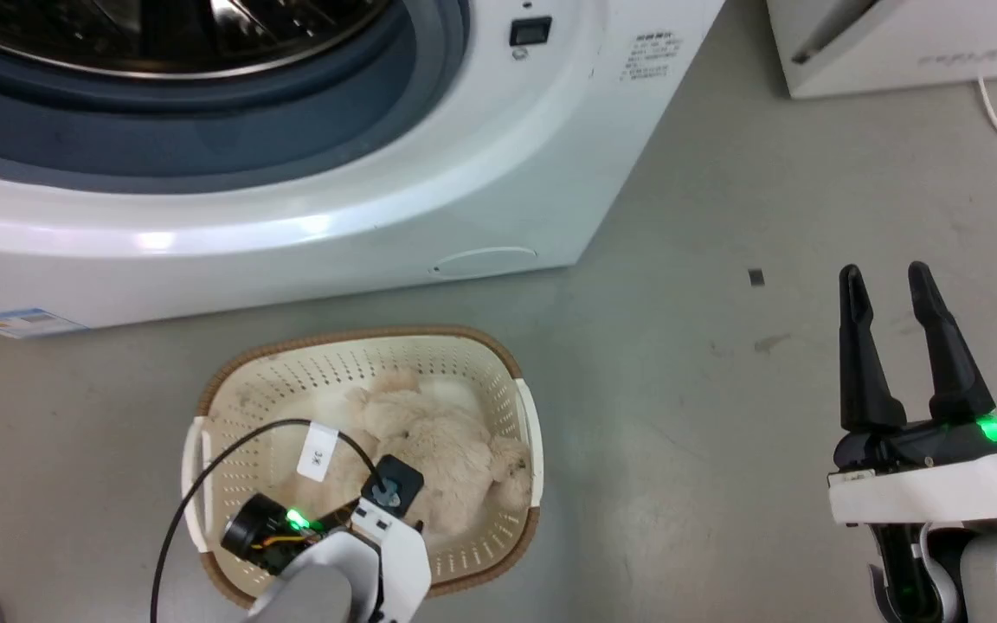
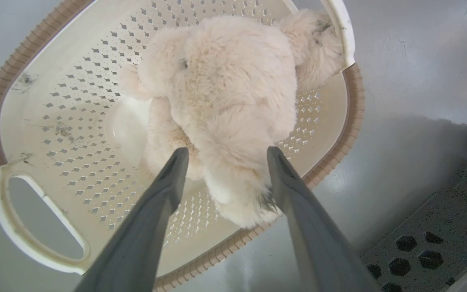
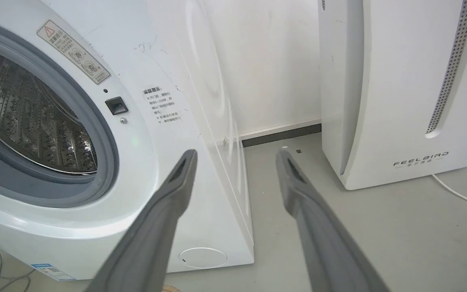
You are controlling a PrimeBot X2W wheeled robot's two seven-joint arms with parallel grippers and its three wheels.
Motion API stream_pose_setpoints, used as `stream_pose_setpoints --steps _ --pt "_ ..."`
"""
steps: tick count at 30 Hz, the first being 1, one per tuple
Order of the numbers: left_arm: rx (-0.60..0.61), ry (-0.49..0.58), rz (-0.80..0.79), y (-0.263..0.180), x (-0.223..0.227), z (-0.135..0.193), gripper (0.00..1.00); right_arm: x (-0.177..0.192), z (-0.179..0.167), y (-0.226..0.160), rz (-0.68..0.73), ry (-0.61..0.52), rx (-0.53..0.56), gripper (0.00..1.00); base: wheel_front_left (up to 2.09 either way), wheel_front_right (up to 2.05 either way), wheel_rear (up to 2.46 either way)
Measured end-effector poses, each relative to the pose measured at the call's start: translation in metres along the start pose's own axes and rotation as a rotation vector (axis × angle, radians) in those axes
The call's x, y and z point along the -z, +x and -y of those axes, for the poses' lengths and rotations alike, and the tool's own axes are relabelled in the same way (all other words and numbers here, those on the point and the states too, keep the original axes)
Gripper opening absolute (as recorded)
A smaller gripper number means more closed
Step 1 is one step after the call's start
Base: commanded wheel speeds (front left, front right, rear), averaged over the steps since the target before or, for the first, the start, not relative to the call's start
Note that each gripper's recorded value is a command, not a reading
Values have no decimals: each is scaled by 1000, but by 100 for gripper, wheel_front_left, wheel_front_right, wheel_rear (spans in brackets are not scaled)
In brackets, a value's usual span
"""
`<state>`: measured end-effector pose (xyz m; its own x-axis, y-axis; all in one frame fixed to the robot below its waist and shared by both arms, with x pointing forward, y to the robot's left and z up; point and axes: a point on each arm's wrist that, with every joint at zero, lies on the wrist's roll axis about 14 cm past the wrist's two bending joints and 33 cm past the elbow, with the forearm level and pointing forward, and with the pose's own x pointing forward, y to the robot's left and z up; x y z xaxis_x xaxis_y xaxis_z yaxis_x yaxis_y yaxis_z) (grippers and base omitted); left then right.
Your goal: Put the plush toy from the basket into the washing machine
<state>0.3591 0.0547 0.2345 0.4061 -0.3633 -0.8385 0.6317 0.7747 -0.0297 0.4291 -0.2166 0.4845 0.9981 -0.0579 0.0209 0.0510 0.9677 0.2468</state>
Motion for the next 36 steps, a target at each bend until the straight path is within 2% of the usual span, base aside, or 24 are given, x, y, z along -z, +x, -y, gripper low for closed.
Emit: stream_pose_setpoints --steps 23,24,25,34,36 --pt "85 99 -180 47 39 -4 100 20 18 18 3 45 50 100 0 0 0" --pt "88 104 -184 48 40 -4 47 19 19 18 8 48 52 100 0 0 0" --pt "91 113 -189 49 41 -4 0 18 19 19 12 49 53 100 0 0 0" --pt "91 151 -199 50 44 -9 0 9 21 20 53 75 60 100 0 0 0" --pt "80 117 -189 50 42 -10 0 6 21 20 62 81 61 100 0 0 0"
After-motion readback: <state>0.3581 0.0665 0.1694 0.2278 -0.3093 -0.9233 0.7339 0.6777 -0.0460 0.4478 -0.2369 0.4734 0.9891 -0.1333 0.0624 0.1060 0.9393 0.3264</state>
